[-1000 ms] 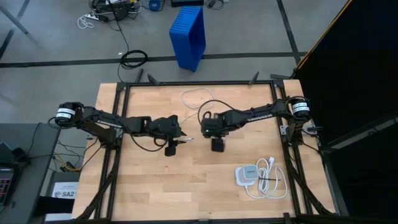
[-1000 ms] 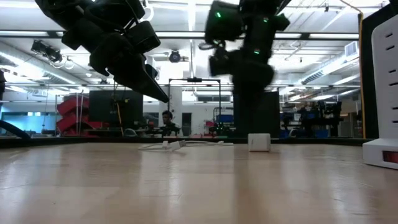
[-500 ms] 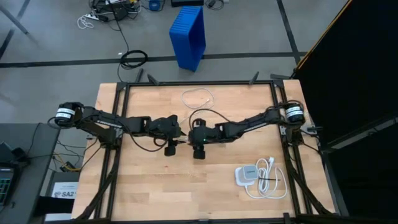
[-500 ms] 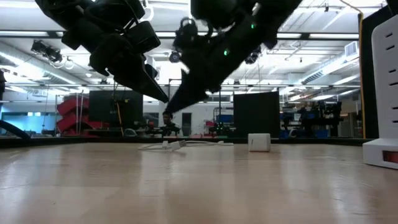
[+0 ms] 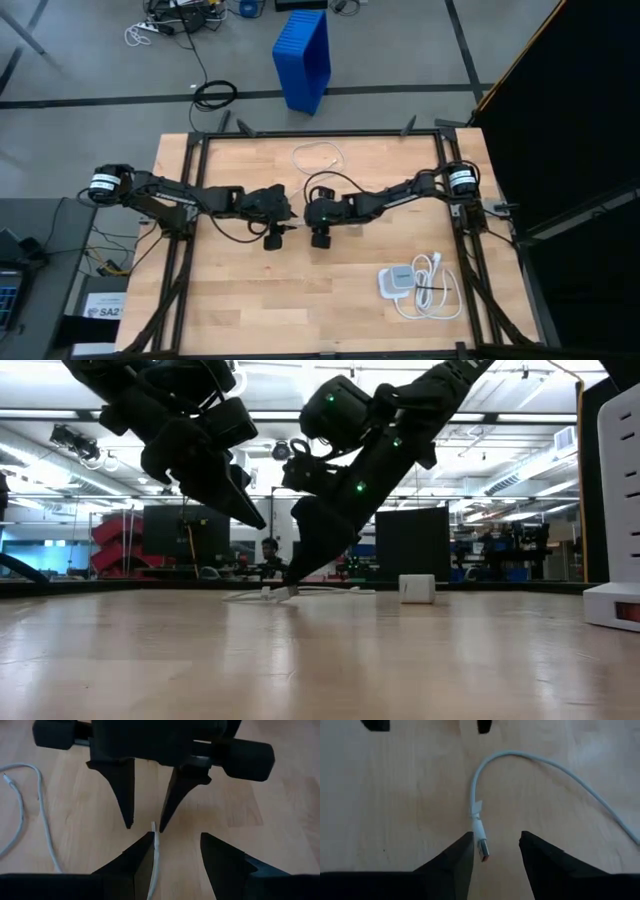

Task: Insert USB
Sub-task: Insert the charger cable into the charger adapter

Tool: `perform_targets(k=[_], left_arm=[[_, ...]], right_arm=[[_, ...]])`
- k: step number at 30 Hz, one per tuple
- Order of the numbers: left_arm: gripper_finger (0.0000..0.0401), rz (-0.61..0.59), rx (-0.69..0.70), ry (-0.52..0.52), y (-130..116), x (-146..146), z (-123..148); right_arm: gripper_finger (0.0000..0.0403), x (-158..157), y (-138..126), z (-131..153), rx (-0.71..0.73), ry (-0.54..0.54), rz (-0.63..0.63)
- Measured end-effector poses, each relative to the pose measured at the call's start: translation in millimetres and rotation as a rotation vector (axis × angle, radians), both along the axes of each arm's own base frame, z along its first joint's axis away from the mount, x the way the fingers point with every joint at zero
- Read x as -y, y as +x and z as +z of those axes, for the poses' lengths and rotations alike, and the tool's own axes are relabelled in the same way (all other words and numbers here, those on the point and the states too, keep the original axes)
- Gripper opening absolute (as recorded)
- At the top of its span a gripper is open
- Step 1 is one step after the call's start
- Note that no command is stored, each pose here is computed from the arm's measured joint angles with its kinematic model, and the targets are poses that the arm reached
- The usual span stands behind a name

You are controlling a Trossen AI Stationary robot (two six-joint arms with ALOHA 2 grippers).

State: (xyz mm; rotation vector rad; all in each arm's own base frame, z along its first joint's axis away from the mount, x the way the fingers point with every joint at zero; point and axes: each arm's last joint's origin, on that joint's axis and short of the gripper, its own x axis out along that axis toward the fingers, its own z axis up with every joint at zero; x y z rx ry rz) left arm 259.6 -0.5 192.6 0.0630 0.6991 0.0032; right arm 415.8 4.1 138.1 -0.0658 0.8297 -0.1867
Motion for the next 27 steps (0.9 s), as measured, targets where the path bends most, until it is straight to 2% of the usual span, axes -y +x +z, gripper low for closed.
perform_targets(k=[6, 11, 16, 27], left_arm=[[0.0147, -0.001, 0.002, 0.001, 0.2, 0.0, 0.1], [0.0147, -0.002, 0.007, 0.001, 0.5, 0.0, 0.5], [0.0147, -0.010, 0.010, 0.011, 0.7, 0.0, 0.7], [0.0147, -0.013, 0.025, 0.014, 1.6, 0.0, 1.5]], right_arm=[[0.0106, -0.2, -4.4, -8.1, 0.011, 0.008, 0.006], [0.0093, 0.5, -3.5, -9.5, 0.075, 0.059, 0.050], [0.0083, 3.9, -3.5, -9.7, 0.081, 0.085, 0.051], [0.0089, 4.2, -4.0, -10.8, 0.073, 0.116, 0.054]])
